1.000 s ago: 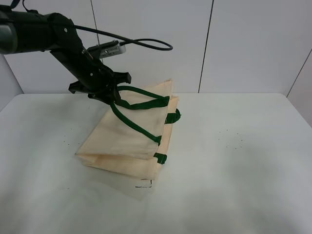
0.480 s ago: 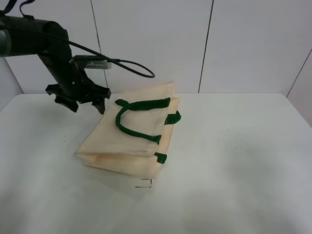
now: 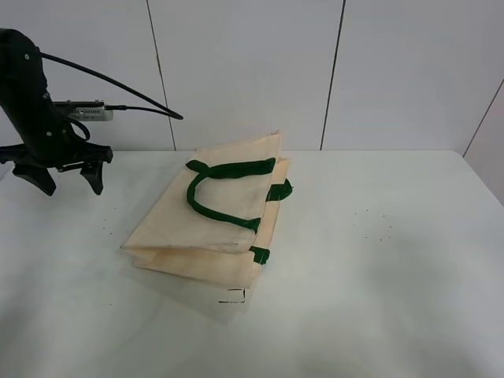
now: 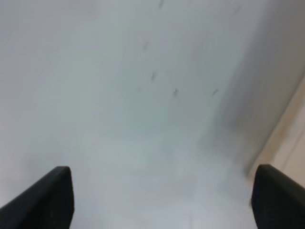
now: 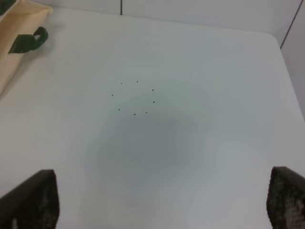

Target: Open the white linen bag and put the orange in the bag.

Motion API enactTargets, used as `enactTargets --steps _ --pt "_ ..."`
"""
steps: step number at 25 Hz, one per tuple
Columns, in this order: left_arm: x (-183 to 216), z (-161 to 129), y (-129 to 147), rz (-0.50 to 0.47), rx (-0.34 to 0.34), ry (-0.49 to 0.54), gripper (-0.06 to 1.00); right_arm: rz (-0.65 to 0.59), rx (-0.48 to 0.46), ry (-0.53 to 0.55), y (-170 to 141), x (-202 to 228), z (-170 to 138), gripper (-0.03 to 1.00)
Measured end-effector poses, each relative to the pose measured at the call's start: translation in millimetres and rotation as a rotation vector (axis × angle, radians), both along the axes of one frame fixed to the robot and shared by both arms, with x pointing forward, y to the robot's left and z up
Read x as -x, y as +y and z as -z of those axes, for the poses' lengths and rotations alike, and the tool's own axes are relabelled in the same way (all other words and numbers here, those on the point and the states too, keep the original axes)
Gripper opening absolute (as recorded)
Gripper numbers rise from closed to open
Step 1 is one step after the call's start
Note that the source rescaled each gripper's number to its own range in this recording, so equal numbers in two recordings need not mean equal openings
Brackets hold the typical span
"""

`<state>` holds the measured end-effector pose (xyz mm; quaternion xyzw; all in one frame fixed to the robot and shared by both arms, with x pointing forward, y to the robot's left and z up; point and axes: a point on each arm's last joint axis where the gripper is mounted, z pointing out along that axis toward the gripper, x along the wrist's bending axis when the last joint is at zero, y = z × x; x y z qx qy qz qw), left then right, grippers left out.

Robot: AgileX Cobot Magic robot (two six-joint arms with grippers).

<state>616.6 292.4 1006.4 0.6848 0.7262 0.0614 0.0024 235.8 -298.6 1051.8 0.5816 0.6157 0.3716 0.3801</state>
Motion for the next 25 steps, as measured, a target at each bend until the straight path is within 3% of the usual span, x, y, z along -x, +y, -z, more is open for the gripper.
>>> enactTargets --steps 4,11,18,25 --pt "13.6 -2.8 0.4 -0.006 0.0 0.061 0.92 0.0 0.0 0.0 0.0 0.0 0.0 1.0" --pt "77.9 -26.0 3.4 -0.005 0.0 0.043 0.92 0.0 0.0 0.0 0.0 0.0 0.0 1.0" --pt "169.0 -49.5 7.5 0.009 0.003 -0.045 0.92 0.0 0.0 0.0 0.0 0.0 0.0 1.0" --pt "255.9 -44.3 11.5 0.021 0.005 -0.168 0.92 0.0 0.0 0.0 0.0 0.0 0.0 1.0"
